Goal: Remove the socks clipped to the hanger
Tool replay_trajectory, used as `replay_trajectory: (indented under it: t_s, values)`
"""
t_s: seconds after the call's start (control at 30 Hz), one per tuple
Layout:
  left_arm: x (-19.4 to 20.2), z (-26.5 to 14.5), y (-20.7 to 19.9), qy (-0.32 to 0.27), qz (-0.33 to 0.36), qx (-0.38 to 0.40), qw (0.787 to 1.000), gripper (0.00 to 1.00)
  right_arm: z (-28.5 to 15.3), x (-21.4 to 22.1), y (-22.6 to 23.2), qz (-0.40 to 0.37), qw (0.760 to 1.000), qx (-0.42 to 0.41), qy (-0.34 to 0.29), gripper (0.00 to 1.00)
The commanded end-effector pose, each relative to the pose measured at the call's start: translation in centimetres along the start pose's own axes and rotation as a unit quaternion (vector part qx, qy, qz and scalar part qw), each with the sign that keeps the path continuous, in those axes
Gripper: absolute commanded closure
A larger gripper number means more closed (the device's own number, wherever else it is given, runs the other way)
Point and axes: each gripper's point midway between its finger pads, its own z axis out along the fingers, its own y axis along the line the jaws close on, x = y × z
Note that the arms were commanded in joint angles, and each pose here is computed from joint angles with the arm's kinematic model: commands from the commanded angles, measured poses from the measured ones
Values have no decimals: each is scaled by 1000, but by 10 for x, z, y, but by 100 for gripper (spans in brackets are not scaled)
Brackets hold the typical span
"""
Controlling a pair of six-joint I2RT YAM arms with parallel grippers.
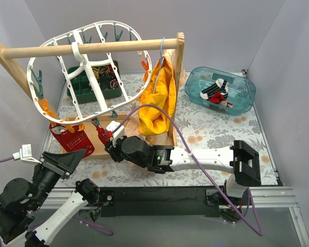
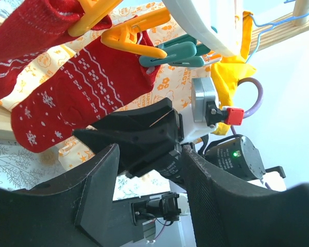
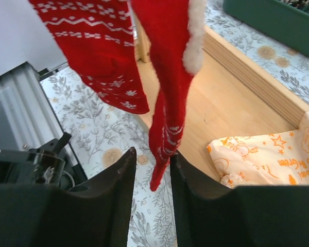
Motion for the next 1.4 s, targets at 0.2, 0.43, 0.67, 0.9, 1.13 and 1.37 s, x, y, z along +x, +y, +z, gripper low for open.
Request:
replay_trajectory:
  t_s: [0.2, 0.43, 0.67, 0.9, 1.13, 1.37]
  values:
    - [13, 7, 3, 28, 10, -5, 1000, 46, -5, -46, -7, -7, 997, 25, -68, 93]
    - [39, 24, 0, 91, 41, -6, 995, 38, -48, -68, 18, -7, 994, -76, -76, 99]
    - [54, 34, -12, 123, 59, 34, 990, 35, -83, -84, 40, -12, 985, -161, -65, 99]
    - [67, 27, -39, 159, 78, 120, 977, 35, -99, -93, 50, -7, 976, -207, -61, 99]
    - [72, 28, -42, 168, 74, 130, 974, 33, -116, -100, 71, -20, 956, -284, -64, 99]
    - [73, 31, -32, 173, 75, 100, 977, 31, -124, -99, 67, -26, 953, -294, -73, 99]
